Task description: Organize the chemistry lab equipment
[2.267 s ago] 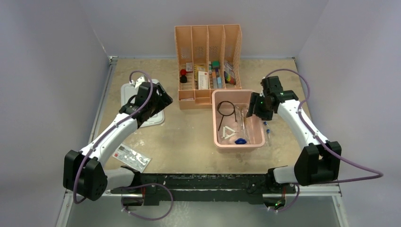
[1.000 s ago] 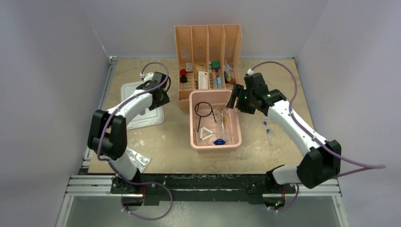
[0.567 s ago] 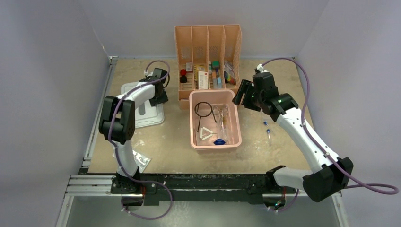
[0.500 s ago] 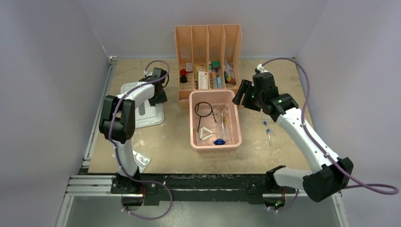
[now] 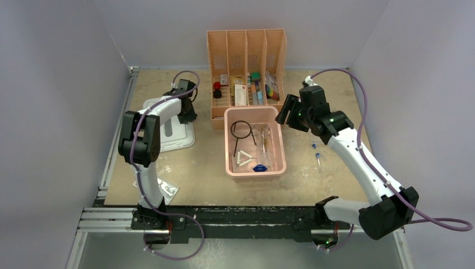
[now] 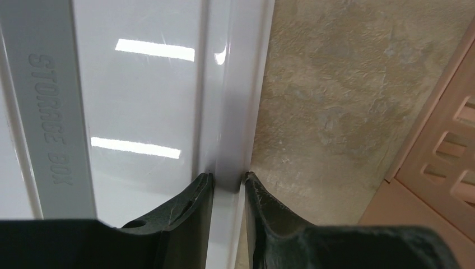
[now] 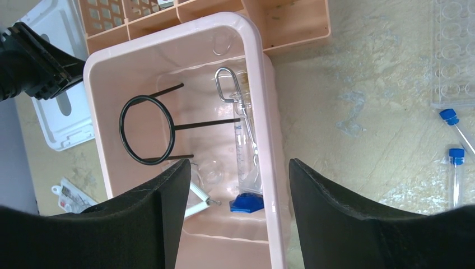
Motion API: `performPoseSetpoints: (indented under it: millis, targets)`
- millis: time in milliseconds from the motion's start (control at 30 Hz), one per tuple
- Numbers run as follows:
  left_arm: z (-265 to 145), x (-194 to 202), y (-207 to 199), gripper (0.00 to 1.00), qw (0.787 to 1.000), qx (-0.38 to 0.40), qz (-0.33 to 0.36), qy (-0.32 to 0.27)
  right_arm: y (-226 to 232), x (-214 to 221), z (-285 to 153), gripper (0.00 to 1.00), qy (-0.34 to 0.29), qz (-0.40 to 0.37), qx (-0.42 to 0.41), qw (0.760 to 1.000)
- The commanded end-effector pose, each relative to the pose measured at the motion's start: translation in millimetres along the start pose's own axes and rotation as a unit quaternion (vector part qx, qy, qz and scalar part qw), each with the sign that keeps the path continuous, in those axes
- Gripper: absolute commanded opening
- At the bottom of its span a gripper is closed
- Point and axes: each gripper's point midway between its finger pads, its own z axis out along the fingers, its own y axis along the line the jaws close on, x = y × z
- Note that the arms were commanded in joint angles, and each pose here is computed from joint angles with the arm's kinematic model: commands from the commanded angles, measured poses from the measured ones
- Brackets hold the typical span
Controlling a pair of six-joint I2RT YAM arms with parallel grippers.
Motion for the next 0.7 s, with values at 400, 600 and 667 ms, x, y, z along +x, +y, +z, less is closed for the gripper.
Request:
performPoseSetpoints:
  millis: [400,600,667]
  targets:
    - [21,27,7,0.21,0.999,-0.008,0.029,0.046,13,-14,-12,0.66,-0.023,0.008,-0.023,0.999]
    - [4,17,6,0.10,0.998,0.002,0.042,0.038,21,-21,-12,0.66,-0.028,0.003,-0.039,0.999]
    - [-9,10,4,0.09,0.999,0.011,0.040,0.027,26,-23,-11,0.66,-0.028,-0.004,-0.050,0.998]
